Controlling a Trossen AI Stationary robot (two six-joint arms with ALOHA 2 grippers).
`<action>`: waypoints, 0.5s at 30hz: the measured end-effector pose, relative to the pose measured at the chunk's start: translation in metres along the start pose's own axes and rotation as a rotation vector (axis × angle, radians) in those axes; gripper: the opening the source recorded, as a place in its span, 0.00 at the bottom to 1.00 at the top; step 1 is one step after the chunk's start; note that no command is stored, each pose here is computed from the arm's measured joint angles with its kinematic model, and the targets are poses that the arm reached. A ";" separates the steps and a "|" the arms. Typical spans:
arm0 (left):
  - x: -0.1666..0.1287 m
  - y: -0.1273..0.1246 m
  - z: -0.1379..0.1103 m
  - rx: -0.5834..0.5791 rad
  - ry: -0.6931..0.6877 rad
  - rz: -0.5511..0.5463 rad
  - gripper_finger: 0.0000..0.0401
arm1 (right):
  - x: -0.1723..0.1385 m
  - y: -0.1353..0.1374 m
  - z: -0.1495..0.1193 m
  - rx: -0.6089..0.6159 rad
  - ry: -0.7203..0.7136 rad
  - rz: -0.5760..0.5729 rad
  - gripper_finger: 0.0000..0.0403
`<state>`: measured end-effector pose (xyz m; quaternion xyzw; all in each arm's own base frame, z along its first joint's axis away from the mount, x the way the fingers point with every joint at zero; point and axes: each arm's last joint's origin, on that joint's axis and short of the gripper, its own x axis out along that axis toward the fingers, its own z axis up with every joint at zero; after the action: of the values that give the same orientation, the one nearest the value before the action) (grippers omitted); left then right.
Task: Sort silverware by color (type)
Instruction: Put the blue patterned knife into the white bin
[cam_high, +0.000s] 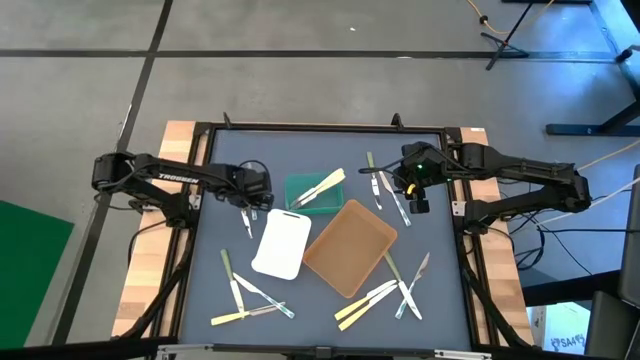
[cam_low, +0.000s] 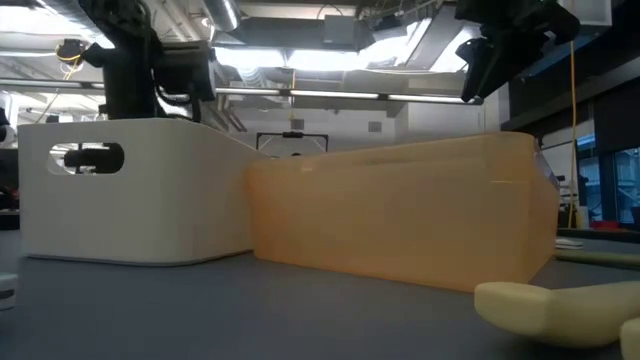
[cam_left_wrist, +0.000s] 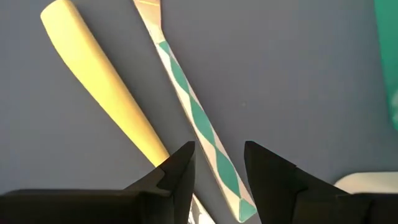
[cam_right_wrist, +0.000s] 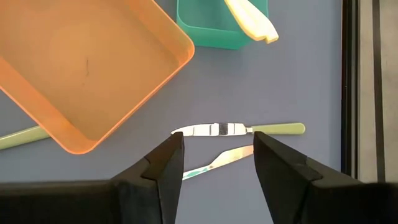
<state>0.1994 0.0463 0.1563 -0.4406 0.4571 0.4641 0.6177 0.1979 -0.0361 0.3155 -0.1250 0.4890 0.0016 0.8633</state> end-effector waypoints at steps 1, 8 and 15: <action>0.002 0.001 -0.001 -0.004 0.000 0.001 0.33 | 0.000 0.000 0.000 0.000 0.000 0.000 0.45; 0.012 0.003 -0.006 -0.022 -0.013 -0.056 0.33 | 0.000 0.000 0.000 0.000 0.000 0.000 0.45; 0.014 0.004 -0.008 -0.019 -0.010 -0.053 0.33 | 0.000 0.000 0.000 0.000 0.000 0.000 0.45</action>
<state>0.1963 0.0421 0.1406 -0.4562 0.4377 0.4539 0.6279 0.1979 -0.0362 0.3155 -0.1249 0.4890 0.0015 0.8633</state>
